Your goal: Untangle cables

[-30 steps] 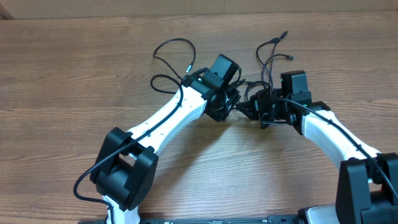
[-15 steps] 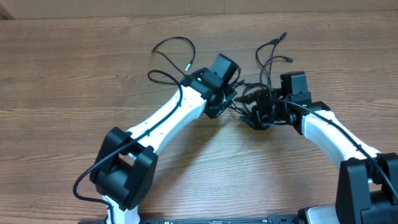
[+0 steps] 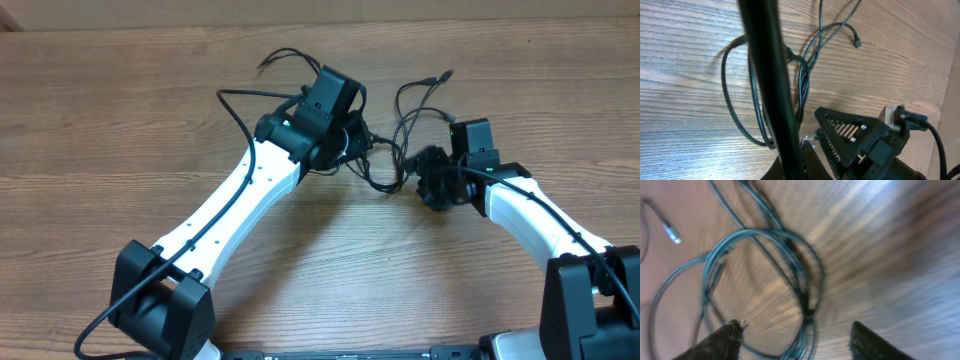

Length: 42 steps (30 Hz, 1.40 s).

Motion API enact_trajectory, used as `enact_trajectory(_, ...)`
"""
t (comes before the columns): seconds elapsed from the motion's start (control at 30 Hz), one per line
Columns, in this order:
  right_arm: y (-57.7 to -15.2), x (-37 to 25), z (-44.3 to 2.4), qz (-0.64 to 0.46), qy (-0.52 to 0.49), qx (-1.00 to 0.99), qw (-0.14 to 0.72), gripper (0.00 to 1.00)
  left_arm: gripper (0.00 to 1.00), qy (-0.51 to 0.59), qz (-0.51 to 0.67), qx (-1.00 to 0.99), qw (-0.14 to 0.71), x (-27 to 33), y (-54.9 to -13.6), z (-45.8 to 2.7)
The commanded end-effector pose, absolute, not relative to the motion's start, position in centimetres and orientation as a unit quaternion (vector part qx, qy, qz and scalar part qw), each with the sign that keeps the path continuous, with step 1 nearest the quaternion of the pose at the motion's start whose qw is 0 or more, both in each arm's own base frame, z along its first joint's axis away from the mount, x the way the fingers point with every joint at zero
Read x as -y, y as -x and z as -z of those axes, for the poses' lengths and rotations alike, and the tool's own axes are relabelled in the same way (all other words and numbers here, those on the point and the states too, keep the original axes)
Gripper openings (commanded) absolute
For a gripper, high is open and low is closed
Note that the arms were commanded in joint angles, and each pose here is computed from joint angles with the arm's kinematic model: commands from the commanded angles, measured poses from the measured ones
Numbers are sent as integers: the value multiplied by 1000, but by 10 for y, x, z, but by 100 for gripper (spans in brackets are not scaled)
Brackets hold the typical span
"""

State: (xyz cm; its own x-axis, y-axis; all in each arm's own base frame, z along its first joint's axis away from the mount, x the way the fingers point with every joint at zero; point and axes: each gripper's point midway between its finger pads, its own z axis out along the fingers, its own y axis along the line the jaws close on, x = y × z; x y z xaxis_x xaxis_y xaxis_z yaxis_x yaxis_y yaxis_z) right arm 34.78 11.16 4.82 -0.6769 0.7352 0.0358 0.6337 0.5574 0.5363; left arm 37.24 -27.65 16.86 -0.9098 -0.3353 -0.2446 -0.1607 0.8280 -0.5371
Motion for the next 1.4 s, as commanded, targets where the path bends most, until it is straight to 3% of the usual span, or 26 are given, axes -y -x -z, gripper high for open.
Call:
enact_trajectory(0.0,-346,-108,-47,-241,-391,-883,100,55,5,111,276,-938,176,283,-372,-181)
enact_trajectory(0.23,-336,-128,-33,-253,-424,-869,47,36,4,111,287,-936,172,288,-371,-183)
enact_trajectory(0.5,-333,-136,-31,-244,-396,-884,53,29,4,132,294,-931,169,289,-373,-184)
enact_trajectory(0.6,-337,-133,-25,-230,-398,-886,67,20,4,166,300,-926,158,289,-373,-184)
enact_trajectory(0.67,-343,-135,-15,-233,-420,-875,61,4,4,190,305,-921,149,290,-373,-185)
enact_trajectory(1.0,-350,-109,-4,-221,-430,-873,69,4,4,196,337,-905,172,267,-387,-214)
enact_trajectory(1.37,-336,23,8,-140,-513,-843,79,4,4,249,333,-856,307,136,-408,-301)
